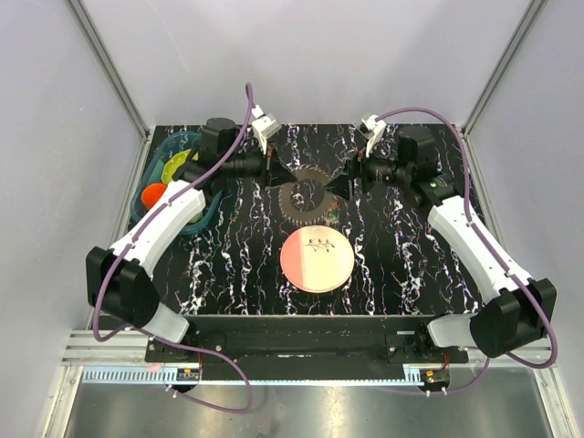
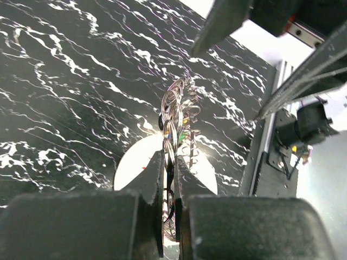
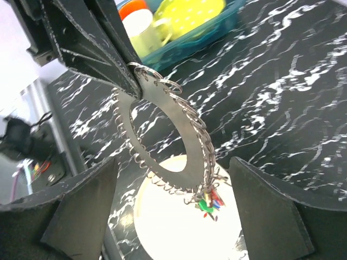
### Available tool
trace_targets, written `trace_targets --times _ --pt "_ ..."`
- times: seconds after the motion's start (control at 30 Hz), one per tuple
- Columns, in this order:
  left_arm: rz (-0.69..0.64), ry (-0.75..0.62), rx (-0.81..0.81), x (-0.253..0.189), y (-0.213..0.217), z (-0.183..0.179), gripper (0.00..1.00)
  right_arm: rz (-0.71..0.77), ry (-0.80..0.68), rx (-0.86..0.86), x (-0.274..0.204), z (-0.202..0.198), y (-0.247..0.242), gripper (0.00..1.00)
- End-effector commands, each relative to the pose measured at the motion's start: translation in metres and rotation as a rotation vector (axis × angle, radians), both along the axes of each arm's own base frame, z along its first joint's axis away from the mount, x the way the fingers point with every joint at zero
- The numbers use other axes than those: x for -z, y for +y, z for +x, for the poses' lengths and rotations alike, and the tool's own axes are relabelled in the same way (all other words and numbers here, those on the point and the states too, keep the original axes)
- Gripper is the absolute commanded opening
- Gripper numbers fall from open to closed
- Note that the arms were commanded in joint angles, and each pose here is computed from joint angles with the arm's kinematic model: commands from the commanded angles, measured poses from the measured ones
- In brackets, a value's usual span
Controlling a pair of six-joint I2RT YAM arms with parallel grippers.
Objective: Remove the keys from the keyring
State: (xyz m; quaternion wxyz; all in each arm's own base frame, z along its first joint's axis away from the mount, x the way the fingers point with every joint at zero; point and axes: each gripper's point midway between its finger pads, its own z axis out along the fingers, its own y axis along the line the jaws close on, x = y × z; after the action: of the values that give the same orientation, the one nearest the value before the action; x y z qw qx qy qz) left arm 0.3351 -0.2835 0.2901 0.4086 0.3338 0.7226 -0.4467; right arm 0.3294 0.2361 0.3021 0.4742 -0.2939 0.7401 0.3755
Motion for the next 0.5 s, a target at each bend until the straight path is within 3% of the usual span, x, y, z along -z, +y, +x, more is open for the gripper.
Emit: trace_targets --times 0.0,0.2,0.47 --pt "-0.036 -0.063 0.151 -0.011 0.003 -0.042 0.0 0.069 0.029 -0.247 -0.015 -0.037 0.017 0.87" --pt "-0.069 -0.049 0.229 -0.016 0.005 -0.067 0.0 0.107 0.154 -0.319 0.003 -0.04 0.027 0.78" --pt "-0.074 -0.053 0.251 -0.019 0.006 -0.078 0.0 0.119 0.245 -0.359 0.016 -0.05 0.041 0.53"
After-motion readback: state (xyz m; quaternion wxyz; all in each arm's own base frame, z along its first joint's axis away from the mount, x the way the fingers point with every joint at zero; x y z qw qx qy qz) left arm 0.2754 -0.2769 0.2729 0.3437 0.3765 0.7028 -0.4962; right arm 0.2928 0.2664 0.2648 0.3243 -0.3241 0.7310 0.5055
